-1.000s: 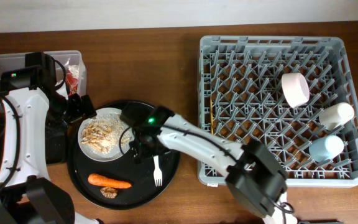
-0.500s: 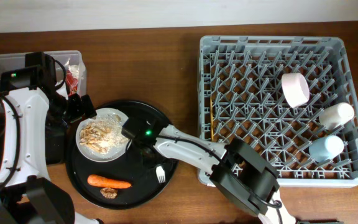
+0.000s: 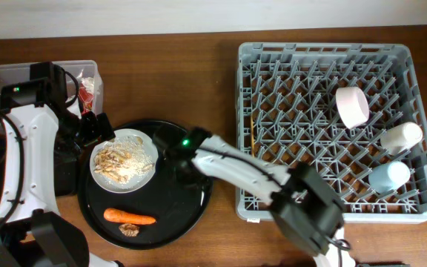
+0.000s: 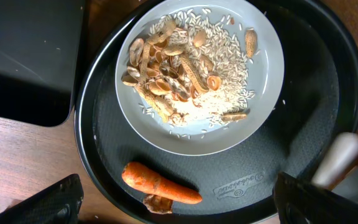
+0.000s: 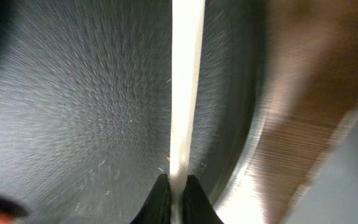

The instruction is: Sort waste into correct bins and load items into the dishwasher rack

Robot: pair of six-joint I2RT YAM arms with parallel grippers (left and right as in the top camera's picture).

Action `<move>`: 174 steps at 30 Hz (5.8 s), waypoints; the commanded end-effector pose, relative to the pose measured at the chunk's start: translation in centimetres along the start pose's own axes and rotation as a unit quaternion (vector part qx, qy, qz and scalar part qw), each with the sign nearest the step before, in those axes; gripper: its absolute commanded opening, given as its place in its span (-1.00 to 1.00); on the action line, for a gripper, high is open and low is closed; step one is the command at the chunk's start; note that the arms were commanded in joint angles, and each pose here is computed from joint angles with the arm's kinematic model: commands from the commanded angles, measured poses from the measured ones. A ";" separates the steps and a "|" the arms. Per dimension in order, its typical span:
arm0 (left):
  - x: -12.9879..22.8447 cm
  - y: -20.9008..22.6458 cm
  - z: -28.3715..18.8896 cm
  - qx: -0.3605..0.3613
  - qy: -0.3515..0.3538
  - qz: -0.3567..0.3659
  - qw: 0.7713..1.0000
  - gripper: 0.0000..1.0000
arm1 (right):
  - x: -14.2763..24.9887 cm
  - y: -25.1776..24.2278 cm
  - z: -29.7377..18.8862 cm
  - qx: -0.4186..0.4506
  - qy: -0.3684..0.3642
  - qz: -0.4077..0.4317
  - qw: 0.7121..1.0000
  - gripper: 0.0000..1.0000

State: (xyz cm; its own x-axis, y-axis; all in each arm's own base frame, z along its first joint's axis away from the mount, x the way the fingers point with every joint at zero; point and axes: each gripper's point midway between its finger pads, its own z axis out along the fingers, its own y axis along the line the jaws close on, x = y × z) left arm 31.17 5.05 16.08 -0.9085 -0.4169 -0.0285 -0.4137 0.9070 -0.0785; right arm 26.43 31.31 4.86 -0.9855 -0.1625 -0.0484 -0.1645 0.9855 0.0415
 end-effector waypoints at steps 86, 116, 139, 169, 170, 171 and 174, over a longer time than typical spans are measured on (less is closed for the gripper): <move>1.4 -10.5 9.1 -0.127 0.038 0.149 0.980 -0.99 | 0.6 -34.6 -19.0 0.009 -0.113 0.244 0.963 0.59; -10.1 3.4 0.2 0.135 -0.129 0.008 0.982 -0.99 | 0.7 -34.6 -18.9 0.010 -0.111 0.244 0.963 0.58; -8.9 4.1 -7.6 0.439 -0.222 0.067 0.868 -1.00 | 0.7 -34.7 -18.9 0.014 -0.111 0.243 0.964 0.58; -5.0 5.1 -8.9 0.496 -0.168 -0.003 0.852 -1.00 | 0.8 -34.7 -18.9 0.013 -0.108 0.243 0.964 0.59; -4.3 3.3 -8.9 0.503 -0.151 0.022 0.851 -1.00 | 0.8 -34.7 -18.9 0.013 -0.108 0.243 0.964 0.58; -3.3 0.8 -8.8 0.507 -0.126 0.059 0.851 -1.00 | 0.8 -34.7 -18.9 0.013 -0.108 0.243 0.964 0.59; -0.1 -5.4 -6.2 0.461 -0.034 0.169 0.871 -0.99 | 0.8 -34.7 -18.9 0.013 -0.108 0.243 0.964 0.59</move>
State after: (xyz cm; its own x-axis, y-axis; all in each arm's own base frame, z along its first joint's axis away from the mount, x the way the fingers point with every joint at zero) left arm 33.55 5.53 23.01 -0.8965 -0.4062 -0.1771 -0.0237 0.4430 -0.8962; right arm 30.64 -3.82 22.27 -0.9117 0.3350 -0.2379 0.3226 0.9422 0.0905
